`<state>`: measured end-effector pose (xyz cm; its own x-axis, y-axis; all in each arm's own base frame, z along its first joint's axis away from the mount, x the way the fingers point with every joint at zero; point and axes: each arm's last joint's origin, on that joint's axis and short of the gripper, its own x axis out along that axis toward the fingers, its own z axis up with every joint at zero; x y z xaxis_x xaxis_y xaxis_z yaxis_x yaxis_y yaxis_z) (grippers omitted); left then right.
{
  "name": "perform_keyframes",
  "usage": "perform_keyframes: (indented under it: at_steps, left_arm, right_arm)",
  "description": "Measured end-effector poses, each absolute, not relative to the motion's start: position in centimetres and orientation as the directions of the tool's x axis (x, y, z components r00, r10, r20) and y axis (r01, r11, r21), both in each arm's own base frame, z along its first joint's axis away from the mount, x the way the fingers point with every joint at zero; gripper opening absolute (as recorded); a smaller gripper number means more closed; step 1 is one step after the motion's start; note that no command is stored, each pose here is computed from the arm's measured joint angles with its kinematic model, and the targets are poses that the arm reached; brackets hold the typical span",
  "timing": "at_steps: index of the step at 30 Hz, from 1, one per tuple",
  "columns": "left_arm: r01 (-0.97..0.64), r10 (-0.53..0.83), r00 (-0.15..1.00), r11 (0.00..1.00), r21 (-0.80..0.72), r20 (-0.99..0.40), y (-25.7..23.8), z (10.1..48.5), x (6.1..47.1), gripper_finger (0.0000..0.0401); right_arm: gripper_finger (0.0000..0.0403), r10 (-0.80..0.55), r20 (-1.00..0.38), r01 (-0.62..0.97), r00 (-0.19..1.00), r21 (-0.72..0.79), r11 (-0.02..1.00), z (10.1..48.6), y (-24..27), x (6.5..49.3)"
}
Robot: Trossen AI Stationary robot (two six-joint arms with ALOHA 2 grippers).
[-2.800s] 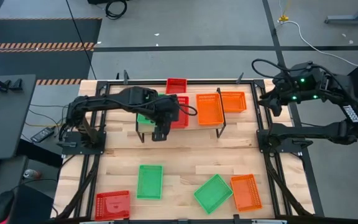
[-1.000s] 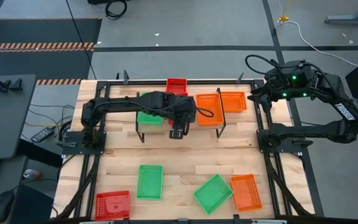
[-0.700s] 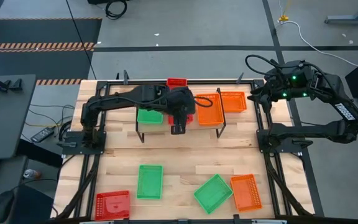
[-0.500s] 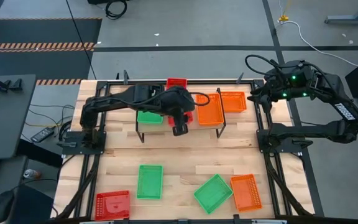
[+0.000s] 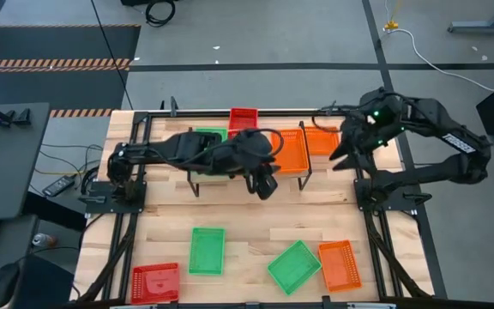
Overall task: Stack baskets on shelf by color
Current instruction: Stack the bottom orange bin on top of the other orange bin on the shelf
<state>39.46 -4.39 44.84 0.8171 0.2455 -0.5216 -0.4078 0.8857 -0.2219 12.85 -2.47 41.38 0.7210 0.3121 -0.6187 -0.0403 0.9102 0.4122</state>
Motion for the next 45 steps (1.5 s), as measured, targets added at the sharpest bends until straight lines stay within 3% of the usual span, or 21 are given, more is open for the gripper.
perform_keyframes:
  at_steps: [5,11,20,29,38,45]
  left_arm:
    - [-0.439,0.279,0.82,0.866,-0.237,-0.5,-5.1,45.6,38.5,0.0117]
    - [-0.426,0.271,0.777,0.891,-0.158,-0.568,-4.4,46.9,35.2,0.0112]
    - [-0.345,0.207,0.764,0.931,-0.116,-0.611,-3.7,49.7,29.0,0.0112]
    - [-0.236,0.147,0.683,0.971,-0.025,-0.716,-4.8,49.2,26.7,0.0112]
    - [-0.247,0.15,0.613,0.969,-0.008,-0.776,-5.4,47.0,27.8,0.011]
    - [-0.267,0.139,0.547,0.964,-0.015,-0.825,-6.2,43.8,29.5,0.011]
  right_arm:
    - [0.019,0.397,-0.626,-0.088,0.672,0.464,0.881,41.1,-1.3,13.9]
    - [0.019,0.266,-0.642,0.047,0.719,0.426,0.903,41.2,-0.3,16.4]
    - [0.019,0.285,-0.623,0.097,0.729,0.505,0.857,39.9,3.8,22.1]
    - [0.019,0.295,-0.763,0.245,0.575,0.505,0.828,35.9,7.8,25.9]
    - [0.019,0.418,-0.833,0.49,0.362,0.552,0.675,32.9,11.6,26.8]
    - [0.019,0.4,-0.906,0.542,0.14,0.408,0.735,30.3,16.0,25.2]
